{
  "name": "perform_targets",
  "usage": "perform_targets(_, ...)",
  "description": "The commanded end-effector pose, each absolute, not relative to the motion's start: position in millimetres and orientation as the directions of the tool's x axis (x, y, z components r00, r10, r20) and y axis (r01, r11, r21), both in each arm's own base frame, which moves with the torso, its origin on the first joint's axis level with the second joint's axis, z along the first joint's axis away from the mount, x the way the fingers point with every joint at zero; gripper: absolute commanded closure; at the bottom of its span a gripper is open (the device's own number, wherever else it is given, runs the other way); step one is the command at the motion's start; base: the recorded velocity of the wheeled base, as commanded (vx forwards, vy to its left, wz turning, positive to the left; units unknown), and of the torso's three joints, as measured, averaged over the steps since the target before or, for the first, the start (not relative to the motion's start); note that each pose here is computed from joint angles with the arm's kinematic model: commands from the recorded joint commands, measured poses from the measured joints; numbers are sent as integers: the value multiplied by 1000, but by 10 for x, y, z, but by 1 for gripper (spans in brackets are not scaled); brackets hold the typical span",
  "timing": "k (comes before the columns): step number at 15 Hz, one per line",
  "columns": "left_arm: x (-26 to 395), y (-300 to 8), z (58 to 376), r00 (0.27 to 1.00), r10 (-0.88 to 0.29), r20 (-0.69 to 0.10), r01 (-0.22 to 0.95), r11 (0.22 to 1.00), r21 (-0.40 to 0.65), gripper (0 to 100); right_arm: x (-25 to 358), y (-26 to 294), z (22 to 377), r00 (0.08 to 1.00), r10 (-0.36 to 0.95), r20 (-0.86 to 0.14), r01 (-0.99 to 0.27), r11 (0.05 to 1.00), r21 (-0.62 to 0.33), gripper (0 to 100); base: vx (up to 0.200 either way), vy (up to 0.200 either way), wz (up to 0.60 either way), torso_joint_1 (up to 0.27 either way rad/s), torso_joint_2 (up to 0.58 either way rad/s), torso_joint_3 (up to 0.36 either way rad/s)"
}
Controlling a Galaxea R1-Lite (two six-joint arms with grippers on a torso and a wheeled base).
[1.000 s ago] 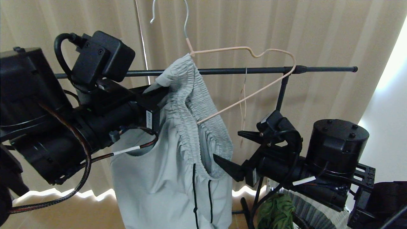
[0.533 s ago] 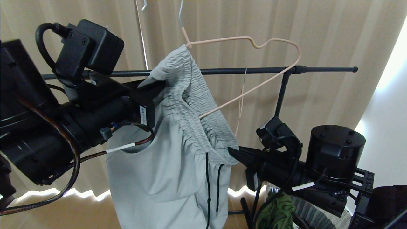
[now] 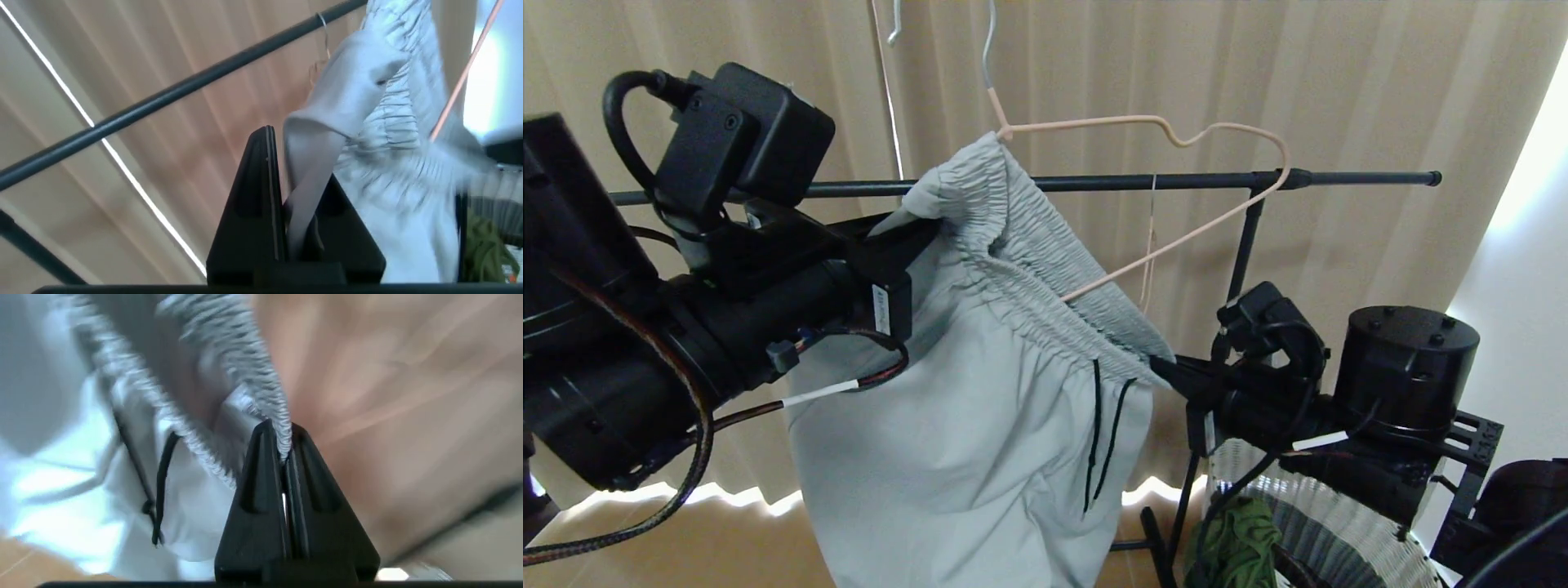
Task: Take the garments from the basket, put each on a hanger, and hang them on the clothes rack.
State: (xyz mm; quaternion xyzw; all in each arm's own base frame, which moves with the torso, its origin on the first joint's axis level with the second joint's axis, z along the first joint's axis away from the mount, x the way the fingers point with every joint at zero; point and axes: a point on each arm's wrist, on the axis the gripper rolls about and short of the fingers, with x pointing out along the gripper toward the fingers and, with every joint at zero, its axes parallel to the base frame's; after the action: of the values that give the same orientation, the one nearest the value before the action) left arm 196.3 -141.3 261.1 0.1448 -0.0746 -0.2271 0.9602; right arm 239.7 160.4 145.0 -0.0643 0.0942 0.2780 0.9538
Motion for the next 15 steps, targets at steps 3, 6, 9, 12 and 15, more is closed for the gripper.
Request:
perform_targets(3, 1933, -1384, 2489, 889, -456, 39, 416, 842, 344, 100, 2596, 1248, 1694, 907, 397, -139, -409, 910, -72, 100, 0, 0, 0, 0, 0, 0)
perform_targets(6, 1947, -1313, 2320, 902, -432, -20, 392, 799, 457, 100, 2735, 1105, 1905, 934, 342, -107, -350, 934, -69, 100, 0, 0, 0, 0, 0, 0)
perform_targets(9, 1951, -1238, 2171, 912, -404, -71, 378, 762, 525, 100, 2781, 1074, 1959, 940, 328, -98, -335, 940, -68, 100, 0, 0, 0, 0, 0, 0)
perform_targets(12, 1998, -1106, 2070, 931, -348, -107, 346, 751, 562, 100, 2820, 1045, 1986, 944, 317, -90, -323, 944, -67, 100, 0, 0, 0, 0, 0, 0)
perform_targets(15, 2070, -1063, 1972, 940, -309, -145, 332, 737, 589, 100, 2699, 1130, 2018, 929, 360, -84, -366, 928, -67, 100, 0, 0, 0, 0, 0, 0)
